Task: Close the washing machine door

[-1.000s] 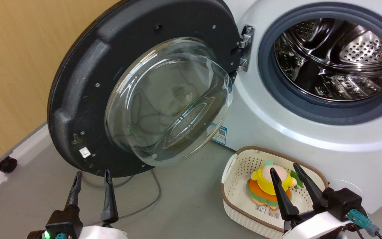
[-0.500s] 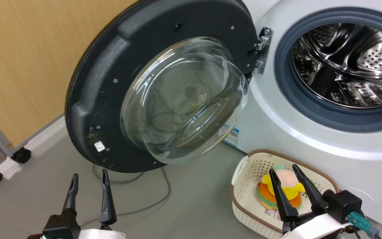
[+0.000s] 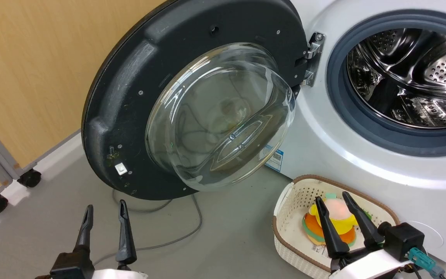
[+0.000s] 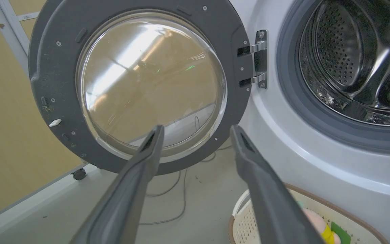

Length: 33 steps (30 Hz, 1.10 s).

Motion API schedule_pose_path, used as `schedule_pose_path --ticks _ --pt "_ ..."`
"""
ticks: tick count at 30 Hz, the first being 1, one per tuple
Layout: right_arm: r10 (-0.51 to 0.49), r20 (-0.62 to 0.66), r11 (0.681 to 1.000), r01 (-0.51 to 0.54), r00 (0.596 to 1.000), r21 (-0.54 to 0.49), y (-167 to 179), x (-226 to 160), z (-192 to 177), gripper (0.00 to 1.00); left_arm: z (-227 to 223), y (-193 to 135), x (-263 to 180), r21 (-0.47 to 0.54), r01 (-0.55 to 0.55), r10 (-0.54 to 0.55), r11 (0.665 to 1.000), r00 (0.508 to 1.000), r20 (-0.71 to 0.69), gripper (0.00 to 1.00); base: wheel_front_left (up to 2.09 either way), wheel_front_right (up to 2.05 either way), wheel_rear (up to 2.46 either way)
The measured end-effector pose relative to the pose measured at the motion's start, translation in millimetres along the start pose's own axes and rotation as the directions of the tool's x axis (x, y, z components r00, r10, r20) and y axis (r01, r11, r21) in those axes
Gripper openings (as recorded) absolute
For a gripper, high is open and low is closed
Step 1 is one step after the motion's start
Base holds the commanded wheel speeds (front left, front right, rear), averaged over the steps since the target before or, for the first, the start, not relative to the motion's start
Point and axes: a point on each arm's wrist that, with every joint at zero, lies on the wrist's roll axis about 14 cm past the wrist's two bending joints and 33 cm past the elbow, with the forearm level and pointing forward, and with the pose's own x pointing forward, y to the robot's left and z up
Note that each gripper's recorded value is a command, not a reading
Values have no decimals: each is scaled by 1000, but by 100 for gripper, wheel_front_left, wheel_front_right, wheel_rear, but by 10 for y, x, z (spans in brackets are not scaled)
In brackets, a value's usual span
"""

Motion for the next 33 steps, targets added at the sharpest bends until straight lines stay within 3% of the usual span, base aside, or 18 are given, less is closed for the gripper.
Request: schedule_pose_path --ticks 1,8,16,23,27,29,31,33 --pt "-1 0 1000 1 1000 0 -3 1 0 100 6 -4 1 0 1 -1 1000 1000 2 0 0 0 0" --pt "-7 -1 1000 7 1000 7 -32 2 -13 100 141 138 121 -41 -17 19 999 999 44 0 0 0 0" --pt "-34 -13 999 34 999 10 -157 -19 -55 100 527 400 656 -68 7 2 998 991 132 0 0 0 0" --pt "-73 -42 997 74 996 11 -367 -75 -139 100 551 729 1215 -294 -77 95 953 994 46 0 0 0 0" --pt "-97 -46 995 97 994 10 -486 -91 -155 100 421 889 1463 -415 -150 137 897 989 -60 0 0 0 0" --pt "-108 -49 994 109 993 12 -532 -107 -168 100 332 926 1563 -492 -187 148 850 982 -118 0 0 0 0" --pt "-121 -52 992 122 991 14 -575 -127 -183 100 202 903 1639 -590 -225 135 776 972 -194 0 0 0 0" --pt "-129 -54 991 130 990 15 -605 -142 -193 100 99 867 1699 -704 -267 116 658 960 -256 0 0 0 0"
